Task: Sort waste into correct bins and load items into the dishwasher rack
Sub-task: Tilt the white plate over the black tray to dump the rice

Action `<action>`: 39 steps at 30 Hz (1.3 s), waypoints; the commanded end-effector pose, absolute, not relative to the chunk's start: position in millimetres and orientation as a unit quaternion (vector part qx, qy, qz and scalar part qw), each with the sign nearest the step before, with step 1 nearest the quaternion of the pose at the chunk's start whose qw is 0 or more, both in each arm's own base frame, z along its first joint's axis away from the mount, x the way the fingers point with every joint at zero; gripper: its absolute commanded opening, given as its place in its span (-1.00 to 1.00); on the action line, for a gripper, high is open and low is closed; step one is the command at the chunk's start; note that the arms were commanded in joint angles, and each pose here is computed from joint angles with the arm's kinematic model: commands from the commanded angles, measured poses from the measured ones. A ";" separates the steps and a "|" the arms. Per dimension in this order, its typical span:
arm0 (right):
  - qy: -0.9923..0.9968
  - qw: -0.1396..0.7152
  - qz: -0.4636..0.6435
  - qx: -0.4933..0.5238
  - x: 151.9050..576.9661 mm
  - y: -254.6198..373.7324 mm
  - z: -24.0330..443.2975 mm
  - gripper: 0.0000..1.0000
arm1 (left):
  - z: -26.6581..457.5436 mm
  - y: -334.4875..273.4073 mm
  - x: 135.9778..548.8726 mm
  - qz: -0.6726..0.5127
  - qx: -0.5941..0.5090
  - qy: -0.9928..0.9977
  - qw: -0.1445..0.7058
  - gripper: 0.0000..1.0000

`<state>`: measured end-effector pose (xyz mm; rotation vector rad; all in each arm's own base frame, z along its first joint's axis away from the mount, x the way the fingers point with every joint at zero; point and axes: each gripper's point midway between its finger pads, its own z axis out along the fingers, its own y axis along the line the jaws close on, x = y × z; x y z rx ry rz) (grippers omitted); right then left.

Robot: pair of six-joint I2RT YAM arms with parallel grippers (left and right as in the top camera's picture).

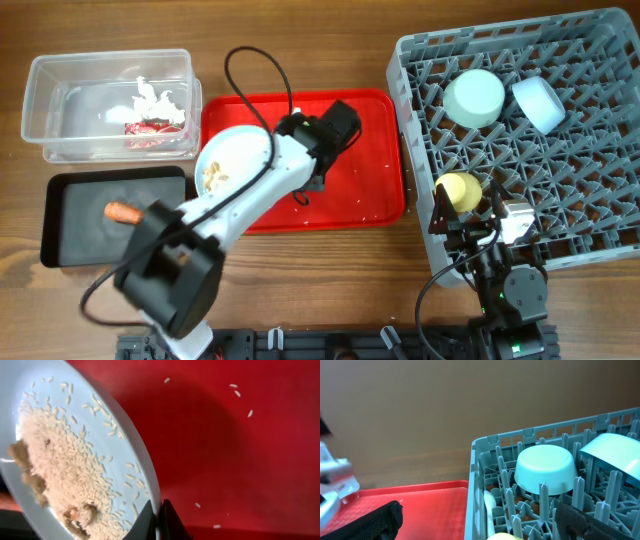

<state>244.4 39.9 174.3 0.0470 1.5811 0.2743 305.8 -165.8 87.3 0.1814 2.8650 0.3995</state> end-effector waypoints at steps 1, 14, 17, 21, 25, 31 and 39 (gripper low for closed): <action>0.706 0.696 0.124 0.025 244.6 38.6 175.3 0.99 | 125.0 -156.1 309.8 0.132 0.058 0.976 0.161 -0.92; 0.706 0.696 0.124 0.025 244.6 38.6 175.3 0.99 | 153.5 -86.5 307.4 -0.005 -0.040 0.994 0.097 -0.92; 0.706 0.696 0.124 0.025 244.6 38.6 175.3 1.00 | 152.7 -69.2 310.0 -0.052 -0.063 0.994 0.079 -0.92; 0.706 0.696 0.124 0.025 244.5 38.7 175.3 1.00 | 157.4 -41.4 315.0 -0.144 -0.098 0.982 0.072 -0.92; 0.706 0.696 0.124 0.025 244.6 38.6 175.3 1.00 | 169.1 -29.3 318.1 -0.230 -0.103 0.964 0.090 -0.92; 0.706 0.696 0.124 0.025 244.6 38.6 175.3 1.00 | 196.9 -15.8 313.9 -0.347 -0.095 0.921 0.149 -0.92; 0.706 0.696 0.124 0.025 244.6 38.6 175.3 0.99 | 225.2 22.4 291.1 -0.391 -0.140 0.879 0.235 -0.92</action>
